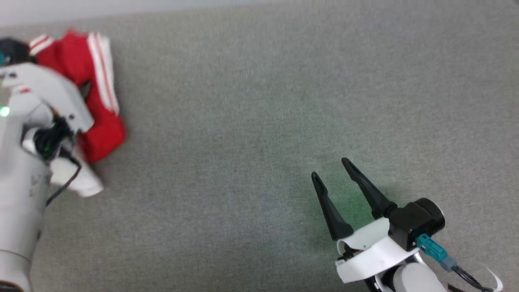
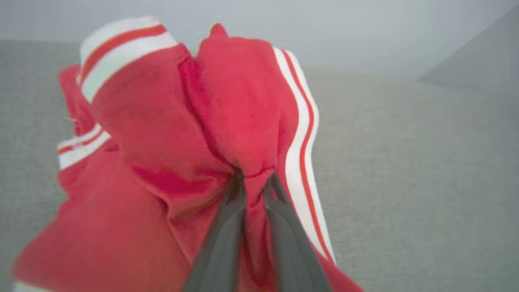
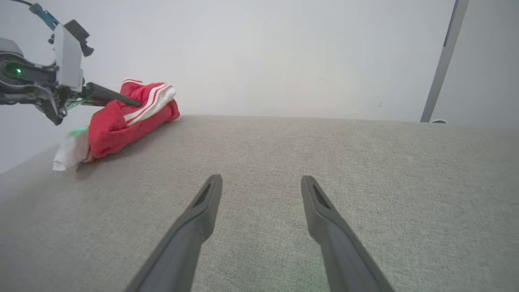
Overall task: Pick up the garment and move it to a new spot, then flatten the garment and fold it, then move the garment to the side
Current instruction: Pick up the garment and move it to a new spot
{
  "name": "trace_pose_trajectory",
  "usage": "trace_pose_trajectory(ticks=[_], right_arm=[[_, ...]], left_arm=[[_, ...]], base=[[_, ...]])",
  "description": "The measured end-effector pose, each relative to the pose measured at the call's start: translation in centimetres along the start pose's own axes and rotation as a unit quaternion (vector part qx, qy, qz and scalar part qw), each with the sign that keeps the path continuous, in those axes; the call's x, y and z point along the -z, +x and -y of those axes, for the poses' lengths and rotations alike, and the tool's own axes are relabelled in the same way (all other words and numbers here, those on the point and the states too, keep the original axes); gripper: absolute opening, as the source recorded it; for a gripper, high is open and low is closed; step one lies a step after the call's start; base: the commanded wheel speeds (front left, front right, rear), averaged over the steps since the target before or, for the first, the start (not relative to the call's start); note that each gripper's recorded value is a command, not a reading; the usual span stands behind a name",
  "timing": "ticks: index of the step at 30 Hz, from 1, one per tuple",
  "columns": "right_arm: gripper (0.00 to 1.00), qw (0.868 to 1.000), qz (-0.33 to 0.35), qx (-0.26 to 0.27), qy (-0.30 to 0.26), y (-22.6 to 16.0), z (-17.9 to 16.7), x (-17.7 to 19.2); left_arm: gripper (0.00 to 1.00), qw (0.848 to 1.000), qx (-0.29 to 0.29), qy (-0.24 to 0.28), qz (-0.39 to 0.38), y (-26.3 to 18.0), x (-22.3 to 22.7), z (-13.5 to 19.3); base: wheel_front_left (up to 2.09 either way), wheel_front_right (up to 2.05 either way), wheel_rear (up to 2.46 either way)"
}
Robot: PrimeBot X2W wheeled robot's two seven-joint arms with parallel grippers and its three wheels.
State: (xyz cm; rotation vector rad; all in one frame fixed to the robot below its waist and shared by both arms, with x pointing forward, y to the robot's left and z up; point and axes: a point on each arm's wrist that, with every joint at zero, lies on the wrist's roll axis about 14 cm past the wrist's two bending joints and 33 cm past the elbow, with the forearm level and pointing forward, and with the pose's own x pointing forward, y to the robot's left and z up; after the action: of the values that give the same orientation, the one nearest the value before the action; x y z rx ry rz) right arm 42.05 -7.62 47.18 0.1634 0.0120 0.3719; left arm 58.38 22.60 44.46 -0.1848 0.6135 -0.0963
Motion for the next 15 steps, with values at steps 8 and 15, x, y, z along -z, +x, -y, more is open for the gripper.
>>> trace_pose_trajectory(ticks=[8,15], right_arm=[[1.0,0.999,0.025,0.025,0.004,-1.9,0.7,-2.2],[1.0,0.996,0.044,0.071,0.01,-3.7,3.1,-3.5]], left_arm=[[0.0,0.975,0.201,0.034,0.087,-3.9,-6.1,14.6],[0.0,0.915,0.393,0.07,0.059,-8.5,-4.2,28.5]], base=[[0.0,0.0,0.0],[0.0,0.0,0.0]])
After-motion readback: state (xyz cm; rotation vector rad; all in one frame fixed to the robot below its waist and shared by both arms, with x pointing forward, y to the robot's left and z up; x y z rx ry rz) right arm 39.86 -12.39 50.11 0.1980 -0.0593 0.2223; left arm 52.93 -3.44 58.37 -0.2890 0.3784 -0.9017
